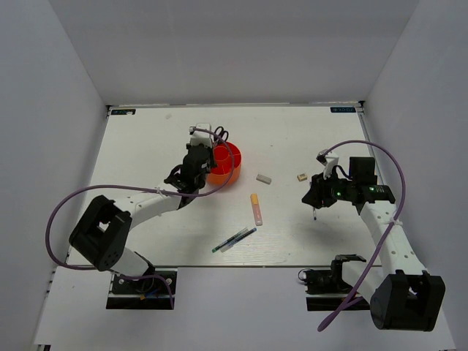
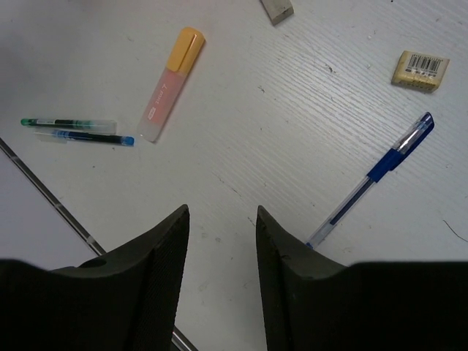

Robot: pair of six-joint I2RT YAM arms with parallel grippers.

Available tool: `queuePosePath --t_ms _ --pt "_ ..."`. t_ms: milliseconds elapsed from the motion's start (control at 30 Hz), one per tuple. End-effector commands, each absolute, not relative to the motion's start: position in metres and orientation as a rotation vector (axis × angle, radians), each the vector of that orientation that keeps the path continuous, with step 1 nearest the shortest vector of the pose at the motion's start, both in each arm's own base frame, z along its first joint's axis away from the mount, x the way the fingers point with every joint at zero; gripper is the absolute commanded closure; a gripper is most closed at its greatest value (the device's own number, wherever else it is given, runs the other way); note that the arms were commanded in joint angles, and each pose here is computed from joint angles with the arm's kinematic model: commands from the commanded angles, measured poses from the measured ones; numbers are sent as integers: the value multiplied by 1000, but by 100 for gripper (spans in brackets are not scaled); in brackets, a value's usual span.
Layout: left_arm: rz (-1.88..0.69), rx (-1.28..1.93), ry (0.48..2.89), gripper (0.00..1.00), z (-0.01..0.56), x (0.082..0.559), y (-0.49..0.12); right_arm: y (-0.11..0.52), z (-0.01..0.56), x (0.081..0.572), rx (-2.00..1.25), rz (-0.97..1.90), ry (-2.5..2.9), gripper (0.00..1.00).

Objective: Sort the stationery into containers
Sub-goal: Place the pen in the storage box, then pick up the pen from the center of the board.

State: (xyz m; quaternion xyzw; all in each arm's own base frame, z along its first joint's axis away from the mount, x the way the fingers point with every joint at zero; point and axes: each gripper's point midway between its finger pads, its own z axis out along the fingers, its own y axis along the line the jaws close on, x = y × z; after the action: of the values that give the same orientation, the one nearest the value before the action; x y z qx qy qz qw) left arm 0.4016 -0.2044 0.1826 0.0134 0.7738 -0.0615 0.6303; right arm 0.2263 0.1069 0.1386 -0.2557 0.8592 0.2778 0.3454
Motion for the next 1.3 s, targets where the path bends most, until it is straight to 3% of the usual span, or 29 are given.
queuePosePath --t_ms 0,167,267,300,367,400,433,500,600,633,700,733,767,800,867,933,967,1000,1033,1100,1267 --pt "-172 -43 1750 99 179 402 -199 109 143 229 -679 732 2197 54" --pt "-171 -47 1766 99 166 400 -197 111 143 227 -685 746 2197 53" --pt "-177 -66 1769 93 164 400 -194 111 144 226 -691 751 2194 39" --pt "-177 -69 1768 76 164 400 -194 112 144 226 -694 755 2192 27" --pt "-182 -73 1774 57 161 398 -193 112 144 225 -697 754 2190 18" --pt "-184 -76 1774 40 162 397 -193 111 144 225 -694 750 2190 13" --pt "-183 -75 1775 36 161 396 -191 111 143 225 -694 750 2191 10" --pt "-189 -77 1761 29 169 395 -191 111 143 226 -693 749 2190 10" --pt "-209 -63 1737 28 184 391 -191 110 141 226 -688 744 2198 24" --pt "-209 -61 1740 28 186 389 -190 110 141 226 -686 743 2201 46" --pt "-218 -39 1722 41 203 381 -187 108 138 228 -675 731 2219 88" --pt "-229 -20 1721 73 207 377 -190 107 138 228 -671 726 2220 100" --pt "-237 18 1735 90 212 367 -195 107 137 229 -659 728 2229 100" --pt "-228 55 1775 100 215 357 -195 108 135 230 -653 741 2236 100" --pt "-273 111 1810 100 219 339 -205 115 138 232 -656 794 2225 100" --pt "-302 186 1925 100 201 310 -209 126 141 236 -702 860 2280 74" --pt "-320 221 1981 73 194 294 -207 133 151 235 -738 897 2293 61" --pt "-299 235 2053 55 183 279 -197 145 143 227 -782 964 2367 58" --pt "-312 200 2095 48 179 271 -192 150 149 239 -808 953 2378 58" --pt "-232 215 2234 33 159 241 -162 167 130 239 -872 873 2461 69" --pt "-154 135 2335 15 139 193 -109 206 105 252 -955 660 2514 62"
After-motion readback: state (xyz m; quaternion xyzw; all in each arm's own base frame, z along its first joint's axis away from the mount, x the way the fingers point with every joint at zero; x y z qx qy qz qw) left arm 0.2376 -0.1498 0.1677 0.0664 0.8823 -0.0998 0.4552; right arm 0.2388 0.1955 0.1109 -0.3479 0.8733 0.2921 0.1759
